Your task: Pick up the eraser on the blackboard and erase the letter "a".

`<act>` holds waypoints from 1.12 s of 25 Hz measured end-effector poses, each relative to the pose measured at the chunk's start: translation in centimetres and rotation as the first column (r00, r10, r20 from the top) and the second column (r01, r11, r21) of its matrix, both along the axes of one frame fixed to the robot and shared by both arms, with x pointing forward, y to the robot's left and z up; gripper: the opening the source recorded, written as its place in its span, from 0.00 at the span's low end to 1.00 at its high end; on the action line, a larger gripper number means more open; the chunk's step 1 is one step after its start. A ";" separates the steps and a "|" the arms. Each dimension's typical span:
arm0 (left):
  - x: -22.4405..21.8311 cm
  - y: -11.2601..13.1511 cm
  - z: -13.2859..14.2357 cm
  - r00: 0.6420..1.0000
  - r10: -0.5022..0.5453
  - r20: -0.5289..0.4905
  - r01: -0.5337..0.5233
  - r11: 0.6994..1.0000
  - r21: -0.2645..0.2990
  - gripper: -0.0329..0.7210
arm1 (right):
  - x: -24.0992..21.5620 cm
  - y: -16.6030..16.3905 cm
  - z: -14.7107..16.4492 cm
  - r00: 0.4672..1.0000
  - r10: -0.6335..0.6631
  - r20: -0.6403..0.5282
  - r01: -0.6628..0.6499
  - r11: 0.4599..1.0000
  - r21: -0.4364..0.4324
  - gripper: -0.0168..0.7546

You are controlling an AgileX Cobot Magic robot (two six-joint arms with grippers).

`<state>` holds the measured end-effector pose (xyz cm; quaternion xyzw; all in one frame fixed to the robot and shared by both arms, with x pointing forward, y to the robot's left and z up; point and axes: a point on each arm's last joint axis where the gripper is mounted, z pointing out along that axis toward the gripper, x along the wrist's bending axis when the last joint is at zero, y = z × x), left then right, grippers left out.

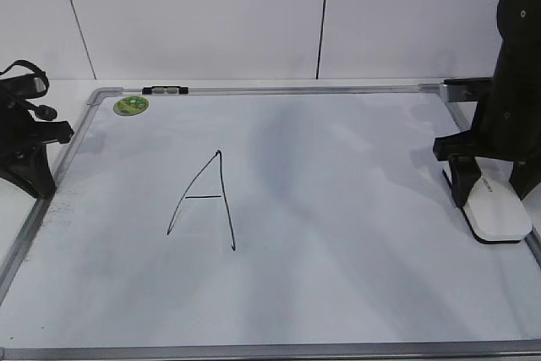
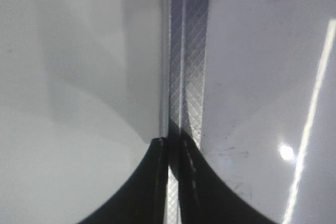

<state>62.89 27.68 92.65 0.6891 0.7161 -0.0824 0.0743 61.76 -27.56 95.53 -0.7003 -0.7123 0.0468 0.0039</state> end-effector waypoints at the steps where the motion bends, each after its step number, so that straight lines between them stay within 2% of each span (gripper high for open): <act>1: 0.0 0.0 0.0 1.000 0.000 0.000 0.000 1.000 0.000 0.06 | 0.0 0.0 0.0 1.000 0.005 0.000 -0.005 1.000 0.000 0.79; 3: 0.0 0.0 0.0 1.000 0.000 0.000 0.000 1.000 0.000 0.06 | 0.0 0.0 -0.1 1.000 0.009 0.002 -0.009 1.000 0.001 0.85; 6: 0.0 0.0 0.0 1.000 0.000 0.000 0.000 1.000 0.000 0.06 | 0.1 0.0 -0.1 1.000 0.009 0.002 -0.009 1.000 0.001 0.89; 15: 0.0 0.0 0.0 1.000 0.000 0.000 0.000 1.000 0.000 0.07 | 0.8 0.1 0.8 1.000 0.010 0.023 -0.010 1.000 0.002 0.89; 19: 0.0 0.1 0.0 1.000 0.002 0.000 -0.002 1.000 0.000 0.11 | 1.2 0.1 1.4 0.999 0.010 0.046 -0.010 1.000 0.003 0.89; 22: 0.1 0.3 0.1 1.000 0.004 -0.006 -0.004 1.000 -0.002 0.19 | 1.2 0.1 1.4 0.999 0.010 0.043 -0.010 1.000 0.003 0.89; 28: 0.4 0.8 0.7 1.000 0.004 -0.004 -0.004 1.000 0.006 0.44 | 1.2 0.1 1.4 0.999 0.010 0.039 -0.010 1.000 0.003 0.89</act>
